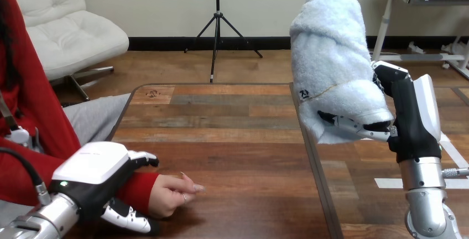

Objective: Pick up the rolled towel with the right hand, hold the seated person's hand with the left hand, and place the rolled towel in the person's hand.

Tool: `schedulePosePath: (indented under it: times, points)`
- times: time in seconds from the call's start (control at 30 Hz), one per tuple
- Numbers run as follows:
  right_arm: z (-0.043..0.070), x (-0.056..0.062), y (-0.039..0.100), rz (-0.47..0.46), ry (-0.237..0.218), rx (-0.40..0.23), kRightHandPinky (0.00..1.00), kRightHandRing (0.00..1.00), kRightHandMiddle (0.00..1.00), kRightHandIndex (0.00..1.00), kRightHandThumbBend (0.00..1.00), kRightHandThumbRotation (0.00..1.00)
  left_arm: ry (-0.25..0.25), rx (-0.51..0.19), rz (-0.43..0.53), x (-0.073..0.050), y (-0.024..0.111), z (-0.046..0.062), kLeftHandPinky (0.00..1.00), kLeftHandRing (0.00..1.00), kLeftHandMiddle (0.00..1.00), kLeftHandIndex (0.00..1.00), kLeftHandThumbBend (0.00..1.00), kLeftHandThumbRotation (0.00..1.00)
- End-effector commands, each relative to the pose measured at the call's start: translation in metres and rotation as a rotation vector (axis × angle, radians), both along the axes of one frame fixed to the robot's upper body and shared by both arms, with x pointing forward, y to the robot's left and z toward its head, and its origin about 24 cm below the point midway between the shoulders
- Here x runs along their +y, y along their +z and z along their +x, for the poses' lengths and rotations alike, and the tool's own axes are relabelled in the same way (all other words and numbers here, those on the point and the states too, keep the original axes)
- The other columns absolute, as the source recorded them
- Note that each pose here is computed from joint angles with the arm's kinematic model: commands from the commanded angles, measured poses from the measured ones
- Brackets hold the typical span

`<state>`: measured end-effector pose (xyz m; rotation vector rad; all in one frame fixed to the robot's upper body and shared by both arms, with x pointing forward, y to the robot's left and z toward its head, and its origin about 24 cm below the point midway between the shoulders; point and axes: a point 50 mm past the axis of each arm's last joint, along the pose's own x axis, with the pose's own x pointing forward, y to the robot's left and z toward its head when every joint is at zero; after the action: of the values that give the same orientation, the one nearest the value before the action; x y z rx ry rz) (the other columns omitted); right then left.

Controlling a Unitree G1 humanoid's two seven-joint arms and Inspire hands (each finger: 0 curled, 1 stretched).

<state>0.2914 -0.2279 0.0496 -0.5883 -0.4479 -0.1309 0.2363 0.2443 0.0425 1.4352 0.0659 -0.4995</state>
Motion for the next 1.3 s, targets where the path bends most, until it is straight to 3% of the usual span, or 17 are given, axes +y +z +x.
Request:
schedulePosePath:
  times: [0.0, 0.7, 1.27]
  points:
    - [0.012, 0.002, 0.031, 0.044, 0.001, -0.137, 0.31, 0.37, 0.42, 0.46, 0.72, 0.0, -0.013, -0.063, 0.02, -0.002, 0.018, 0.018, 0.77, 0.81, 0.82, 0.81, 1.0, 0.37]
    - [0.012, 0.003, 0.033, 0.052, 0.006, -0.154, 0.3, 0.36, 0.41, 0.45, 0.72, 0.0, -0.026, -0.06, 0.092, -0.005, 0.006, 0.024, 0.75, 0.79, 0.81, 0.79, 1.0, 0.29]
    - [0.011, 0.003, 0.035, 0.057, 0.015, -0.162, 0.3, 0.35, 0.41, 0.45, 0.71, 0.0, -0.03, -0.16, 0.196, -0.008, -0.004, 0.03, 0.69, 0.74, 0.76, 0.73, 1.0, 0.08]
